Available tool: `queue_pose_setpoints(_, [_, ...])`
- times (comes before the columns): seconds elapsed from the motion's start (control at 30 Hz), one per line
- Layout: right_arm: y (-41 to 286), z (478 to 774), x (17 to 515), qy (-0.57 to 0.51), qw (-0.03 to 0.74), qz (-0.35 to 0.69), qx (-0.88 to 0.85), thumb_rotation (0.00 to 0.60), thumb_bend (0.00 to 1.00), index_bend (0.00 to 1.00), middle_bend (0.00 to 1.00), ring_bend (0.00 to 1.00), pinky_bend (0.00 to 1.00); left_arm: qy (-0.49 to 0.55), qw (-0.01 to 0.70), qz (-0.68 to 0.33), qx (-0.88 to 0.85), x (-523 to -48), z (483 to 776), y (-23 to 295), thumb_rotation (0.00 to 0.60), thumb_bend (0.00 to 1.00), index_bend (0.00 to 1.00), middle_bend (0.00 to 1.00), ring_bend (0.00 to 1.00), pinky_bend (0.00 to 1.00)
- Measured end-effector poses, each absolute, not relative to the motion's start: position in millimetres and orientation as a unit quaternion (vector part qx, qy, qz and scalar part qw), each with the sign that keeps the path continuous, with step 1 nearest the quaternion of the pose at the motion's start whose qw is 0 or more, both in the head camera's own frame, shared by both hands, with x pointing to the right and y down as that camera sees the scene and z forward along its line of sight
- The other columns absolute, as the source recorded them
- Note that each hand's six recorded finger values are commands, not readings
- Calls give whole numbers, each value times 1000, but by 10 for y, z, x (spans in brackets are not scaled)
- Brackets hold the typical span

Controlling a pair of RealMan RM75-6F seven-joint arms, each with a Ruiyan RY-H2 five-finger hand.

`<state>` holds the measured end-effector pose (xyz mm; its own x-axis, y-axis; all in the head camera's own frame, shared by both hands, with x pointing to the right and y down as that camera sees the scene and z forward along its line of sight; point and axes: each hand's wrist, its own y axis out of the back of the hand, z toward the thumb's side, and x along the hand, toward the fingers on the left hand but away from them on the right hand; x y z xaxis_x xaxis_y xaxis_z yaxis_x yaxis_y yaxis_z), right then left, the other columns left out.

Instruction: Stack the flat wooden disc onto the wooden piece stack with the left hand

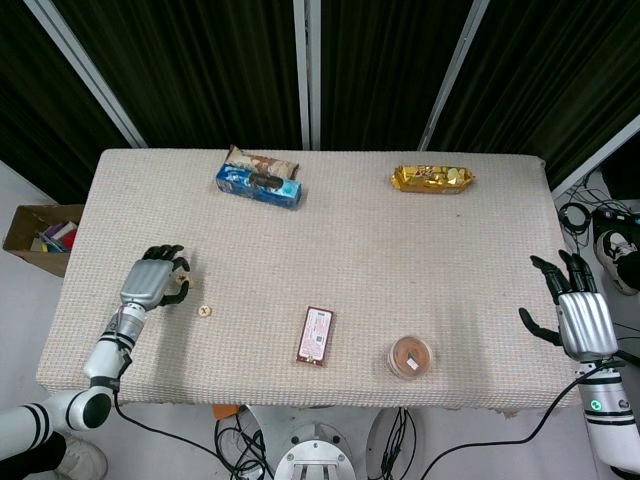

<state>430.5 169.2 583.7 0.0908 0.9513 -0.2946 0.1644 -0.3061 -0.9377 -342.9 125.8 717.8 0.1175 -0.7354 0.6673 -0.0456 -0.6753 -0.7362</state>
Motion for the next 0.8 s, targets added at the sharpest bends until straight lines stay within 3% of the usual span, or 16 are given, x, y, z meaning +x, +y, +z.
queue_pose_setpoints(0.2, [1702,5838,4305,-444,387,507,-629,600,226,146,241,6,0,286,336,-563,-699,-3282,7008,1273,481,331,334,102,70,99])
queue_pose_setpoints(0.37, [1718,5839,4313,-444,386,506,-630,600,226,146,237,0,0,249,383,-528,-716,-3133,6944,1487,589,284,383,101,70,97])
queue_pose_setpoints(0.8, [1748,5801,4304,-448,392,501,-628,600,226,146,236,0,0,209,371,-541,-725,-3097,7182,1777,600,330,429,99,70,94])
